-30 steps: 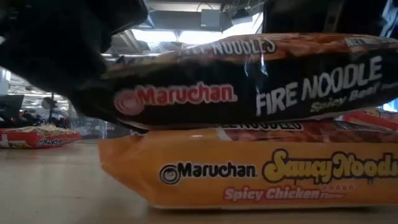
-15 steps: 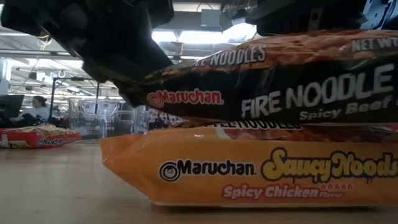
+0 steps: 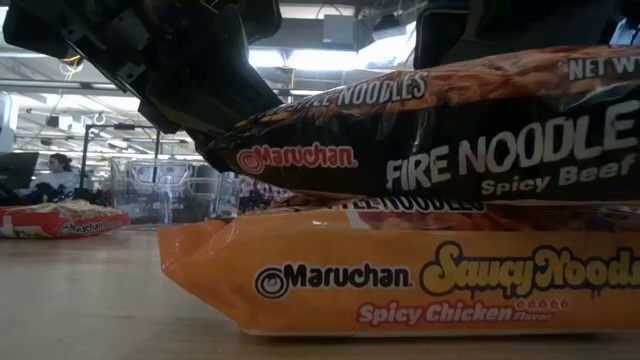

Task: Sort Maruchan noodles
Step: Put the black noodle pack into the middle transparent bin

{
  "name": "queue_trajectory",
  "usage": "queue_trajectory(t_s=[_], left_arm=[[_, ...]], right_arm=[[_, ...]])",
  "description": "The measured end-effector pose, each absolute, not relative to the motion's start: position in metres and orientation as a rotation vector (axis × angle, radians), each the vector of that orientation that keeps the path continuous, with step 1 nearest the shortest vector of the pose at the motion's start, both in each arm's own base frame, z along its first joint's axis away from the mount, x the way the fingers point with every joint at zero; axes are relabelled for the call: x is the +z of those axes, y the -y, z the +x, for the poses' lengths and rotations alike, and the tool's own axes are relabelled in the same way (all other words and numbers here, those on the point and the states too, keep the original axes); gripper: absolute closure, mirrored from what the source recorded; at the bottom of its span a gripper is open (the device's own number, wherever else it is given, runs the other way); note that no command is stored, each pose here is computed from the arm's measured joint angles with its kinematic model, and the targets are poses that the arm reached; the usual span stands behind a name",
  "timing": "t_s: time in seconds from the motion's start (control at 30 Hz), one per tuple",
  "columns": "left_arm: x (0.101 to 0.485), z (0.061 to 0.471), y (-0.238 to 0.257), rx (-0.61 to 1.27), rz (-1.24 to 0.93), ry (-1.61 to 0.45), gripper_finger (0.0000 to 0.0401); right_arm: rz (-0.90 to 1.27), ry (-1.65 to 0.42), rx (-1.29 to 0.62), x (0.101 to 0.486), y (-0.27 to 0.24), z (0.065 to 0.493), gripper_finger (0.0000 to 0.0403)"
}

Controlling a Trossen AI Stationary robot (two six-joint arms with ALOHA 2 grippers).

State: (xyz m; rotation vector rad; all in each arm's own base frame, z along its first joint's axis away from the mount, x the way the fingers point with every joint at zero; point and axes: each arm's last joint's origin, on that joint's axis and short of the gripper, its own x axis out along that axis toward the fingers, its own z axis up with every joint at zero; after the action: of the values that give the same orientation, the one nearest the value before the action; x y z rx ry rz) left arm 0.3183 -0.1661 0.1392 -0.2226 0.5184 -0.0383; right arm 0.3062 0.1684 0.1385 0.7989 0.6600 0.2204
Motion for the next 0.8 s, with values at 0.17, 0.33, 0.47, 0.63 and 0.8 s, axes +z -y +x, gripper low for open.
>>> queue_trajectory(t_s=[0.17,0.33,0.47,0.63,0.8], left_arm=[[0.146,0.318,0.165,-0.017,-0.199,-0.491,0.0291],[0.163,0.312,0.161,-0.025,-0.163,-0.491,0.0291],[0.182,0.301,0.155,-0.022,-0.115,-0.524,0.0291],[0.205,0.288,0.145,-0.022,-0.044,-0.539,0.0291],[0.221,0.281,0.132,-0.017,0.072,-0.535,0.0291]], right_arm=[[0.751,-0.646,0.240,0.140,-0.169,0.306,0.0341],[0.681,-0.619,0.271,0.145,-0.168,0.306,0.0393],[0.626,-0.577,0.287,0.161,-0.163,0.304,0.0394],[0.544,-0.497,0.288,0.193,-0.144,0.301,0.0390],[0.385,-0.443,0.228,0.227,-0.112,0.296,0.0393]])
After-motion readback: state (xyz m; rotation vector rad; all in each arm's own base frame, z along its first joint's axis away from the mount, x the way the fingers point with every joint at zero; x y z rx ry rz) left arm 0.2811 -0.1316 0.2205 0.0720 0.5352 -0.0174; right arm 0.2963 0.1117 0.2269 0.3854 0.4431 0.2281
